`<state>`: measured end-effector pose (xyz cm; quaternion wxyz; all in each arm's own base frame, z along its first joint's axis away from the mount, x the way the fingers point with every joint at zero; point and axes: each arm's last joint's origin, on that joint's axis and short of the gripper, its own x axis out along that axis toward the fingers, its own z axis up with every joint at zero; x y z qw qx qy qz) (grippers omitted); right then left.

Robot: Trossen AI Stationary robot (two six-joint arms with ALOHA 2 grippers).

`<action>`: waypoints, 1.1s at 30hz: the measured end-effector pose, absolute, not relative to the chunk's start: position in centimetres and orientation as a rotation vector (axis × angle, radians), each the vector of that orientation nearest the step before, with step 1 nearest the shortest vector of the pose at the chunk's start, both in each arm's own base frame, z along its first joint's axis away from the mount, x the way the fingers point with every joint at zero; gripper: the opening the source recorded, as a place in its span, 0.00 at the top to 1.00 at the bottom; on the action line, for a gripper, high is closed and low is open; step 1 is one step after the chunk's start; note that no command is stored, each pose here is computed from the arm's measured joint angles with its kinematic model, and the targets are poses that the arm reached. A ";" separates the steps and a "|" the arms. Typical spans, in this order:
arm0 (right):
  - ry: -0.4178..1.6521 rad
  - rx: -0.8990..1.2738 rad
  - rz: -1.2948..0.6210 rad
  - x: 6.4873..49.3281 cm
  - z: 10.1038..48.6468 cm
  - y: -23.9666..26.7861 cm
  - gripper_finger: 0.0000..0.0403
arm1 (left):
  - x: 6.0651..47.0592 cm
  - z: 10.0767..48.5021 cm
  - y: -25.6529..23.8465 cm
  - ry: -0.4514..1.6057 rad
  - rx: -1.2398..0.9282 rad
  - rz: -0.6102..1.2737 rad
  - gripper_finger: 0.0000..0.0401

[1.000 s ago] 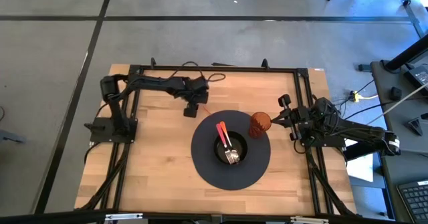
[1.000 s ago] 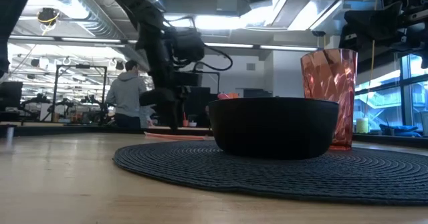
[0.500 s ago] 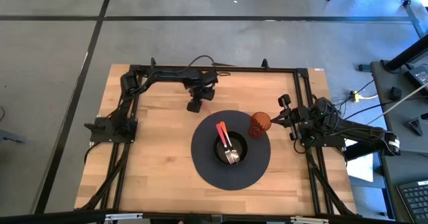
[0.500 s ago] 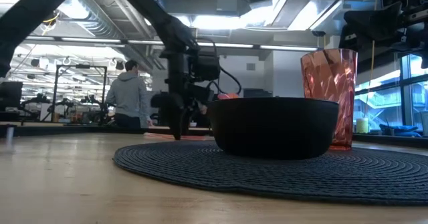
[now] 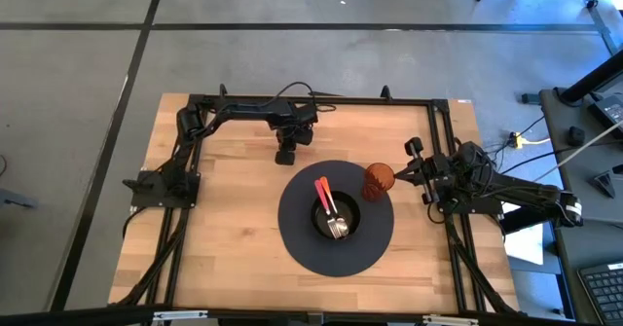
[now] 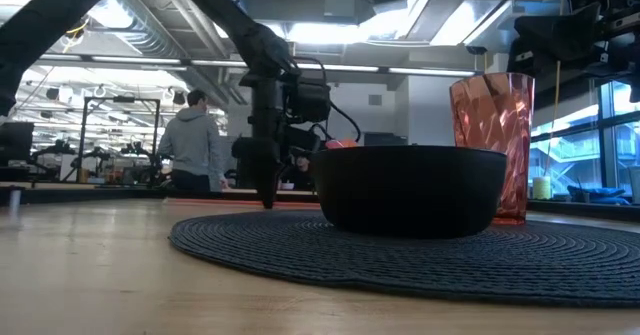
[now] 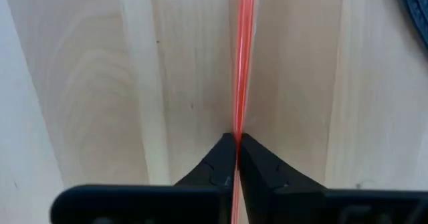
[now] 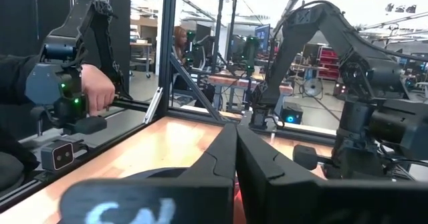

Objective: Pick & Place Utensil
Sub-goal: Put the orange straw into the orange cup on the black mat

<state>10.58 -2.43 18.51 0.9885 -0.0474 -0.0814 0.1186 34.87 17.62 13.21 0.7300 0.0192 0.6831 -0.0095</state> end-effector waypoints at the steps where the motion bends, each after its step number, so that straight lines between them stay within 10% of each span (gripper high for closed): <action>1: -0.163 -0.093 0.238 10.6 18.5 -2.4 0.99 | 34.9 13.2 17.5 1.508 0.048 -0.017 0.98; 15: -0.163 -0.089 0.239 10.6 18.5 -2.4 0.99 | 34.7 21.1 14.6 1.347 0.244 0.104 0.99; 33: -0.157 -0.038 0.243 10.6 18.5 -2.4 0.99 | 25.3 41.0 3.1 0.389 0.346 0.133 0.99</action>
